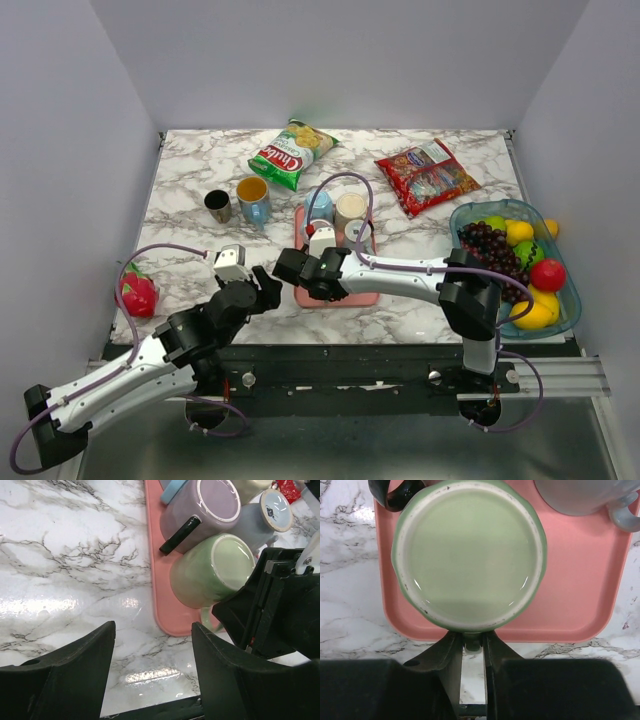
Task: Turn the mug right side up
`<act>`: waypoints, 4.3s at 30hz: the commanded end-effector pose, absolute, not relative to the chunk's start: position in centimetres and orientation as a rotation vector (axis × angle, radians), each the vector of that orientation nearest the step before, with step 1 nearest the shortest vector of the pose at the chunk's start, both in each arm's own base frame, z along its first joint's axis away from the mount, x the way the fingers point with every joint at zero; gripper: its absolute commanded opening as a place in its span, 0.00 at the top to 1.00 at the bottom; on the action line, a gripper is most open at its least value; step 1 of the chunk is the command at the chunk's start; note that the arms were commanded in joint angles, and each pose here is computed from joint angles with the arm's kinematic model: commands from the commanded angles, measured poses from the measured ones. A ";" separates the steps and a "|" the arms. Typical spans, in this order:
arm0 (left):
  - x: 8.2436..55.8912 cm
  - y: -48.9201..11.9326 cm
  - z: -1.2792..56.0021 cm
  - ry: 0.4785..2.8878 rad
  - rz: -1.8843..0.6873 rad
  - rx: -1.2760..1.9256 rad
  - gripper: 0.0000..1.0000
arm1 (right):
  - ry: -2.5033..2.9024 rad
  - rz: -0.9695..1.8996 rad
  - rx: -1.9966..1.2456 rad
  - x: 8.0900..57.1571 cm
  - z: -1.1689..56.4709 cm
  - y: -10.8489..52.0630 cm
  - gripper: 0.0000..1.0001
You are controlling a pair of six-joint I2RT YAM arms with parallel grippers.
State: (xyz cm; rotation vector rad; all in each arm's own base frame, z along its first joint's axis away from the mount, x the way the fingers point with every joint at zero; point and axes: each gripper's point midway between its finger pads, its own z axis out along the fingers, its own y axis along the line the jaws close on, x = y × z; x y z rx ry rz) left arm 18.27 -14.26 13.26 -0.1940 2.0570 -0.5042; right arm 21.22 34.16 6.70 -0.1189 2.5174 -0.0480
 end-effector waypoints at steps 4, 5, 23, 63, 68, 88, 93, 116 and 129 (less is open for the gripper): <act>18.6 -13.6 14.0 1.999 -0.514 -0.224 0.29 | 2.483 -0.103 -0.150 22.1 5.7 33.3 0.99; 18.5 -13.7 14.1 1.992 -0.528 -0.222 0.29 | 2.477 -0.074 -0.152 21.9 6.3 33.2 0.99; 17.0 -16.9 17.8 1.930 -0.802 -0.123 0.22 | 2.357 0.808 0.017 17.7 17.0 36.3 0.99; 10.7 -25.6 36.9 1.364 -1.708 0.164 0.03 | 1.612 1.484 0.000 15.1 41.9 31.9 0.99; 11.6 -25.4 37.5 1.333 -1.722 0.078 0.20 | 1.598 1.540 -0.037 14.2 42.4 32.1 0.99; 13.0 -25.8 40.2 1.247 -1.721 0.030 0.67 | 1.614 1.601 -0.087 13.0 40.9 32.7 0.99; 13.7 -25.7 40.5 1.232 -1.636 0.048 1.00 | 1.652 1.559 -0.066 13.4 39.1 32.2 0.99; 25.7 -11.0 29.4 1.844 -0.111 -0.181 1.00 | 1.983 0.917 0.135 17.0 27.1 24.1 0.00; 32.6 2.0 20.7 2.094 0.174 -0.633 1.00 | 2.077 0.709 0.114 17.8 24.6 22.5 0.00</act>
